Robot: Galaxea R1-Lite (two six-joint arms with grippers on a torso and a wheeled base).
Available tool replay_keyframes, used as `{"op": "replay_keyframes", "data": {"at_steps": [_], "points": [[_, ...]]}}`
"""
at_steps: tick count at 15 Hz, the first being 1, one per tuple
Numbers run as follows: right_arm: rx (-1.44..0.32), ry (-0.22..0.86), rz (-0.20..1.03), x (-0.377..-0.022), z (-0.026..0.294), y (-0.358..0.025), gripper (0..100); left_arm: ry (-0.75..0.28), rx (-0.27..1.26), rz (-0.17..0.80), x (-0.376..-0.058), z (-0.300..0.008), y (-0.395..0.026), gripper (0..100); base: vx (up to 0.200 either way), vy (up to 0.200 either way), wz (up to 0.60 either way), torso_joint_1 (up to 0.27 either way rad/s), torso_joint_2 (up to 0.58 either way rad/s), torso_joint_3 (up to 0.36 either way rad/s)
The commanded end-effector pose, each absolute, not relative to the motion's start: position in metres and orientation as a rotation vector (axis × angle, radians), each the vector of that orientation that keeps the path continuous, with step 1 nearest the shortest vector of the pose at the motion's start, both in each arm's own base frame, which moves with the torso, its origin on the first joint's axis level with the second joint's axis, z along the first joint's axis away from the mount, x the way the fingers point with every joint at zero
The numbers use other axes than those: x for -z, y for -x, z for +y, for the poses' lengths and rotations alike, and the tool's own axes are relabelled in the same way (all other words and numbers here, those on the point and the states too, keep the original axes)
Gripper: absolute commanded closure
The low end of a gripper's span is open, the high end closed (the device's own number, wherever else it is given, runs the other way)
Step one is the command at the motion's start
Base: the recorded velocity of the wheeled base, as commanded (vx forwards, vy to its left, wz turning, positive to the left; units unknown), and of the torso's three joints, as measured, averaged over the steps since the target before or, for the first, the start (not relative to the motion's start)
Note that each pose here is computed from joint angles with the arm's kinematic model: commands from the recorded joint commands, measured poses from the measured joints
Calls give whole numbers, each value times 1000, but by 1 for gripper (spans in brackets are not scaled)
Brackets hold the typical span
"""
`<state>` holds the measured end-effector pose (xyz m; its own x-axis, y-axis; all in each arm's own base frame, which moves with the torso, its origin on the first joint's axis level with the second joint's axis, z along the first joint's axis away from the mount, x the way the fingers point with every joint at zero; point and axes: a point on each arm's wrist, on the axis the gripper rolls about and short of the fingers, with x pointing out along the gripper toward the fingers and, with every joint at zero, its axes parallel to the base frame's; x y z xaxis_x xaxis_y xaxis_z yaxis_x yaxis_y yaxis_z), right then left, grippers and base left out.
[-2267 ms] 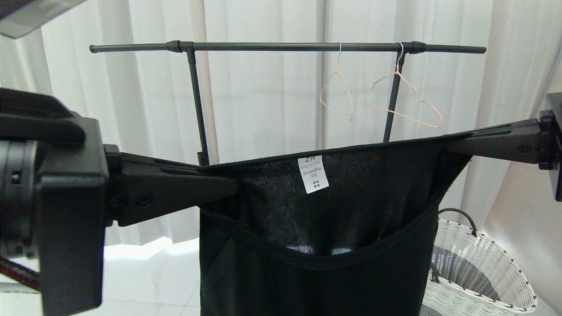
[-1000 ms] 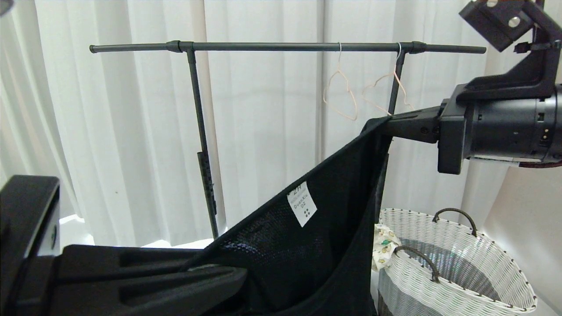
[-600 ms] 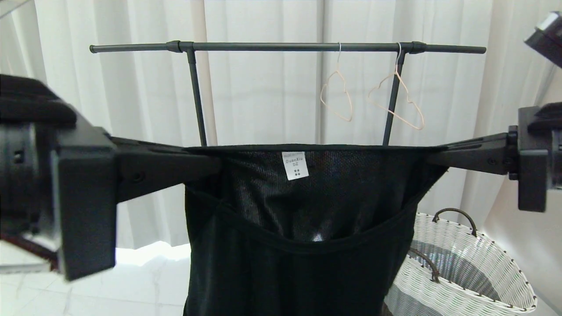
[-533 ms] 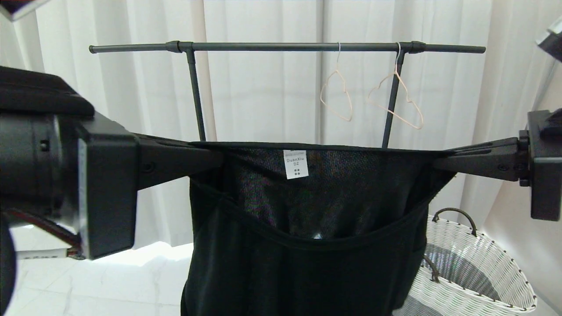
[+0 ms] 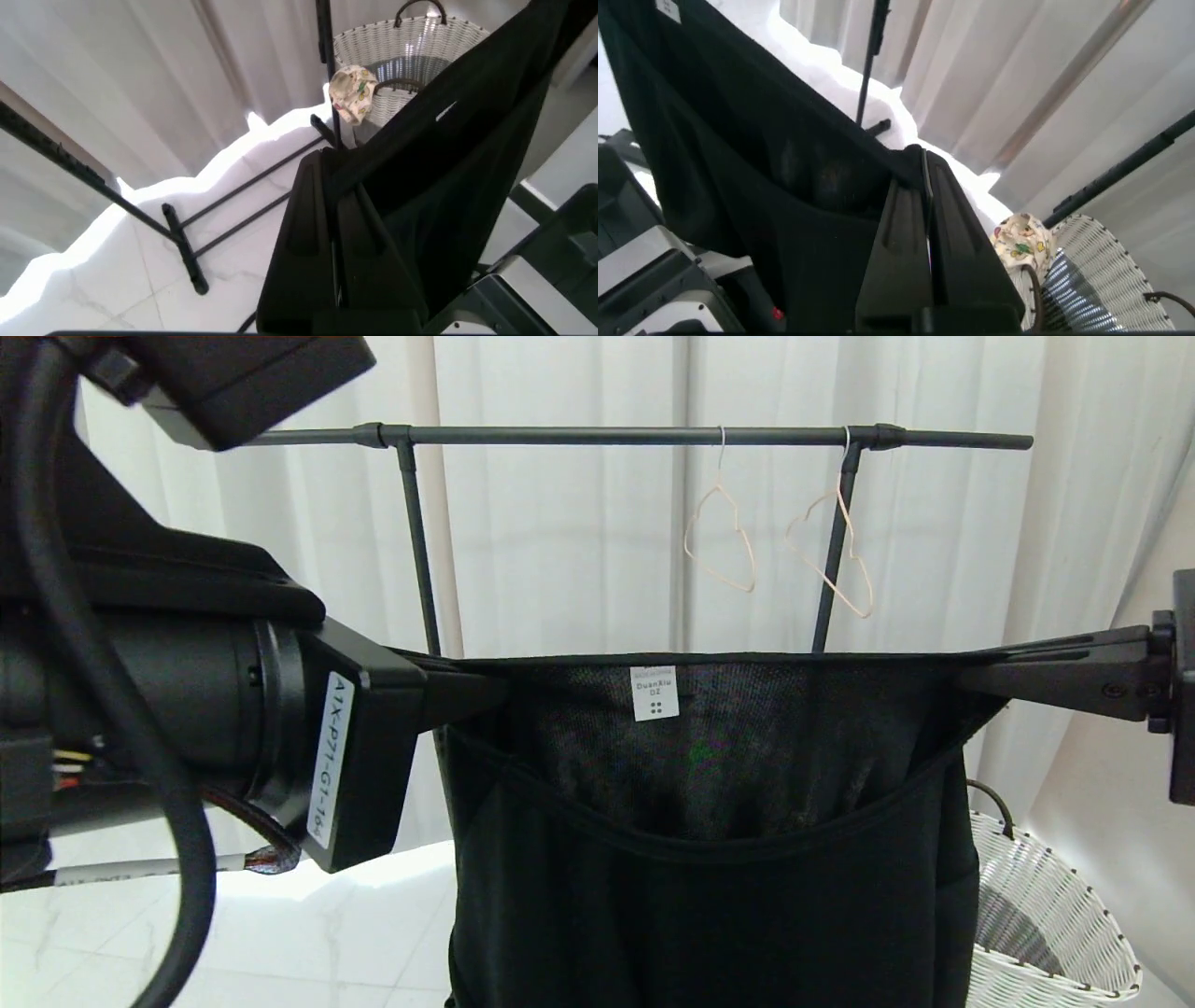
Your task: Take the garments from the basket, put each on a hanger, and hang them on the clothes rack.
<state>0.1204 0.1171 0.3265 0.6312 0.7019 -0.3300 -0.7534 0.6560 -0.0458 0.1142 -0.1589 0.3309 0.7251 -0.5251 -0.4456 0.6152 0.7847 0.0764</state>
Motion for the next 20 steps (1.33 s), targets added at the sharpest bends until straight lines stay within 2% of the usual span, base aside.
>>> {"op": "replay_keyframes", "data": {"at_steps": [1, 2, 3, 6, 8, 9, 12, 14, 17, 18, 20], "points": [[-839, 185, 292, -327, 116, -119, 100, -227, 633, 422, -331, -160, -115, 100, 0, 0, 0, 0, 0, 0], [-839, 187, 300, -326, 116, -119, 100, -225, 633, 420, -331, -160, -115, 100, 0, 0, 0, 0, 0, 0], [-837, 190, 305, -323, 116, -119, 0, -225, 632, 420, -331, -160, -115, 100, 0, 0, 0, 0, 0, 0], [-840, 200, 313, -315, 106, -108, 0, -225, 620, 419, -330, -160, -117, 100, 0, 0, 0, 0, 0, 0], [-830, 195, 310, -308, 93, -97, 0, -240, 557, 426, -326, -161, -123, 100, 0, 0, 0, 0, 0, 0], [-742, 194, 330, -304, 83, -98, 0, -249, 534, 427, -324, -160, -123, 100, 0, 0, 0, 0, 0, 0], [-260, 259, 509, -288, 45, -108, 0, -262, 456, 426, -319, -146, -120, 100, 0, 0, 0, 0, 0, 0], [-115, 283, 571, -280, 30, -109, 0, -284, 380, 432, -312, -134, -120, 100, 0, 0, 0, 0, 0, 0], [-23, 330, 610, -269, 15, -103, 0, -371, 294, 442, -298, -105, -114, 100, 0, 0, 0, 0, 0, 0], [-11, 349, 622, -264, 13, -100, 0, -433, 290, 443, -292, -95, -108, 100, 0, 0, 0, 0, 0, 0], [-8, 345, 616, -261, 12, -100, 0, -455, 289, 448, -286, -89, -105, 100, 0, 0, 0, 0, 0, 0]]}}
